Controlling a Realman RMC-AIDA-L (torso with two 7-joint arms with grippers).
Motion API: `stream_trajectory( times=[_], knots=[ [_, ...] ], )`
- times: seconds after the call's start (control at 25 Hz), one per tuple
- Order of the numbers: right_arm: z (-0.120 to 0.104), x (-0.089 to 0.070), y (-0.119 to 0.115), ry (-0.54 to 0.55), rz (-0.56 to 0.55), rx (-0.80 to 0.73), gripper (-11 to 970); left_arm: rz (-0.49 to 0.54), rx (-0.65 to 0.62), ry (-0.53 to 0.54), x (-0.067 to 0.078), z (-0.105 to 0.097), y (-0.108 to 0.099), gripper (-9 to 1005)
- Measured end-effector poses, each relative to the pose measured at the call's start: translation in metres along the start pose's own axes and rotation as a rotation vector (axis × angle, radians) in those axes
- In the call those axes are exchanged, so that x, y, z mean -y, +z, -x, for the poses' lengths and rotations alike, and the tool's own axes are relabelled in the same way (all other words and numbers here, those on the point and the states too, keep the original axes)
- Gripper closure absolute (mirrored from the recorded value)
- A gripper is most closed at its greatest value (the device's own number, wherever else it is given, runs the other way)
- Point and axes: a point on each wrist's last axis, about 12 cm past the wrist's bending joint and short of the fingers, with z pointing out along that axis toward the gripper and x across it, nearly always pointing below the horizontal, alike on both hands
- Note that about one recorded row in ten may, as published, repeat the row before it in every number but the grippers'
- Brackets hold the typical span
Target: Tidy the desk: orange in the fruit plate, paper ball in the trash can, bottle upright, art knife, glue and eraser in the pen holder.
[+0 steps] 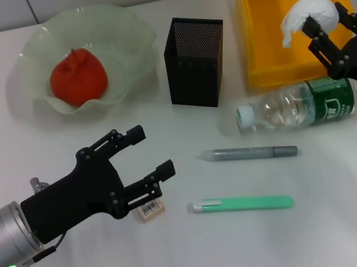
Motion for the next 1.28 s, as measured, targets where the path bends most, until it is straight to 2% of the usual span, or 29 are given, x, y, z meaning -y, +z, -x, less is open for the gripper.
stream_trajectory(
  times=[0.56,0.8,1.0,1.12,1.28],
  knots=[
    [0.003,0.005,0.011,-0.010,-0.018,0.004,372,0.004,0.003,0.002,-0.001,0.001,0.000,199],
    [0.007,0.007,0.013,-0.015,-0.019,0.025,206,0.002,0.003,0.005,-0.002,0.002,0.002,202],
    [0.012,0.006,0.013,-0.015,-0.004,0.068,160,-0.002,0.004,0.007,-0.002,0.002,0.002,204],
    [0.018,0.006,0.010,0.033,0.021,0.108,161,-0.006,0.007,0.008,-0.002,0.003,0.002,206],
    [0.028,0.016,0.004,0.163,0.123,0.114,160,-0.018,0.000,0.008,-0.002,0.004,0.002,207]
  ],
)
